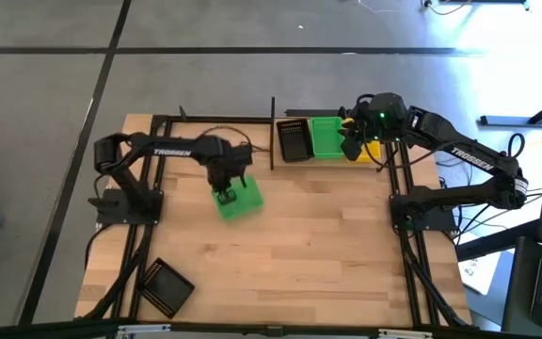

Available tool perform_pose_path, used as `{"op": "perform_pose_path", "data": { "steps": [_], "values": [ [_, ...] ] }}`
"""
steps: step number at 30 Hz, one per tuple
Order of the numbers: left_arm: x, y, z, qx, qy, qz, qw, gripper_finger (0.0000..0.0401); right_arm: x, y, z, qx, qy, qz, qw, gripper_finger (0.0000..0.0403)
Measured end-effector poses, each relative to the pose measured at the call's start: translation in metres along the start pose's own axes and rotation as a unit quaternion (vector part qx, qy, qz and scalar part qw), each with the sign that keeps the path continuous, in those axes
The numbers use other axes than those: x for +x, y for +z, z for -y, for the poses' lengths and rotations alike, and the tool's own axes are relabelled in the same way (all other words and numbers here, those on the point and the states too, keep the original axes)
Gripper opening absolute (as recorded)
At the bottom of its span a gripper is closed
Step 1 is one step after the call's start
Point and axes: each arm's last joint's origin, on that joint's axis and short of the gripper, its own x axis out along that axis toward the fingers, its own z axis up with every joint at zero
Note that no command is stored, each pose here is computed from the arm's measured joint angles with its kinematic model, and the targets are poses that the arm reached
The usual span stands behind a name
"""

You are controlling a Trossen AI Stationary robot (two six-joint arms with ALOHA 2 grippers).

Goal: Stack baskets on shelf by color
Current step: Stack the green basket on the green baskets on the shelf

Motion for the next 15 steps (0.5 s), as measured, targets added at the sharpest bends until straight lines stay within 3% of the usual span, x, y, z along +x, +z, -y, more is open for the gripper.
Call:
{"op": "perform_pose_path", "data": {
  "steps": [5, 9, 15],
  "values": [
    [-0.001, -0.010, 0.044, 0.126, -0.041, 0.011, 0.991, 0.0000, 0.000, 0.000, 0.000, 0.002, 0.000, 0.000, 1.000, 0.0110],
    [0.001, -0.012, 0.077, 0.201, -0.058, 0.062, 0.976, 0.0000, 0.000, 0.000, 0.000, 0.003, 0.000, 0.000, 1.000, 0.0110],
    [-0.002, -0.009, 0.106, 0.258, -0.085, 0.143, 0.952, 0.0000, 0.000, 0.000, 0.000, 0.003, 0.000, 0.000, 1.000, 0.0110]
  ]
}}
